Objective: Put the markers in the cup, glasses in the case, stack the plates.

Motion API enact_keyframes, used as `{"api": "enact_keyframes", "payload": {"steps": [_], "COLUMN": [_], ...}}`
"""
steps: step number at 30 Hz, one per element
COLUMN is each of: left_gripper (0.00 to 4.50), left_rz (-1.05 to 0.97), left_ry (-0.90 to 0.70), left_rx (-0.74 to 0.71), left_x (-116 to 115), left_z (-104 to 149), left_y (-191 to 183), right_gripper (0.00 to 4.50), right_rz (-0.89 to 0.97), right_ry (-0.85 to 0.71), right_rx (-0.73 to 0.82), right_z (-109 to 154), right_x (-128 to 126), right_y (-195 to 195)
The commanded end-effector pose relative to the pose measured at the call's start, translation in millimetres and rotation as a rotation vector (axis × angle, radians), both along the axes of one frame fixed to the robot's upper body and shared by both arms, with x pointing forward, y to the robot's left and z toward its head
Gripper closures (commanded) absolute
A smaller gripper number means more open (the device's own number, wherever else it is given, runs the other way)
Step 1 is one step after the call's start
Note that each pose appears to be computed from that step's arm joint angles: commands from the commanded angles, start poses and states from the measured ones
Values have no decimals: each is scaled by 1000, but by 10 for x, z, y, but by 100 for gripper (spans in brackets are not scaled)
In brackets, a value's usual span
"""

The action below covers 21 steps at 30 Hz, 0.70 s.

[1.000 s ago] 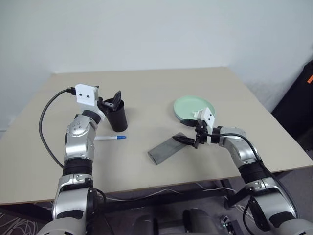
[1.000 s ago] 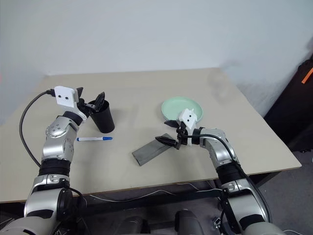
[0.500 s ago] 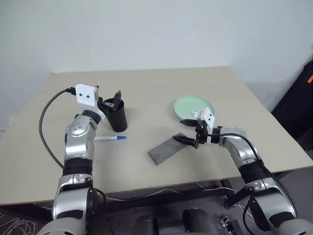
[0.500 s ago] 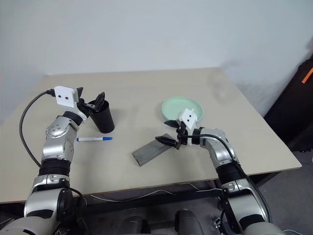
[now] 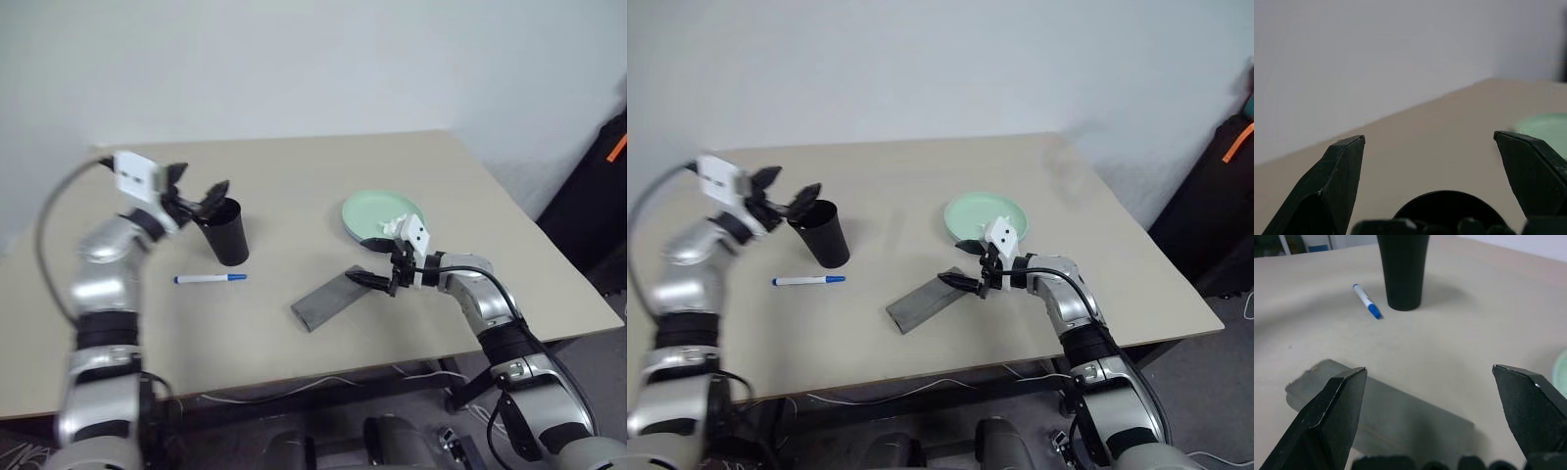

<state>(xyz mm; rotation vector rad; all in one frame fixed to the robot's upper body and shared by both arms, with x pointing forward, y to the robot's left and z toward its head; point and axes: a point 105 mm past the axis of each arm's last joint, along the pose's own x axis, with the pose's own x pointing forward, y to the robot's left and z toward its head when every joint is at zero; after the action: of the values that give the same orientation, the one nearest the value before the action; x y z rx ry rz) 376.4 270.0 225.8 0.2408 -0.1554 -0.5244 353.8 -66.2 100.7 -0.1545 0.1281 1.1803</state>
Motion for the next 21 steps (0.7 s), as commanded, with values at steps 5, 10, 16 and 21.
{"api": "enact_keyframes", "payload": {"steps": [5,10,16,21], "left_gripper": [2,2,2,2], "left_rz": [-170,-172,-172,-172], "left_ry": [-16,-14,-13,-13], "left_rx": [25,24,24,24], "left_x": [-141,-143,-143,-143], "left_z": [211,211,211,211], "left_y": [-188,-189,-189,-189], "right_gripper": [4,4,4,4], "right_rz": [15,15,15,15], "right_ry": [-75,-75,-75,-75], "right_rx": [17,17,17,17], "right_z": [208,208,207,207], "right_x": [55,56,56,56], "right_y": [33,33,33,33]}}
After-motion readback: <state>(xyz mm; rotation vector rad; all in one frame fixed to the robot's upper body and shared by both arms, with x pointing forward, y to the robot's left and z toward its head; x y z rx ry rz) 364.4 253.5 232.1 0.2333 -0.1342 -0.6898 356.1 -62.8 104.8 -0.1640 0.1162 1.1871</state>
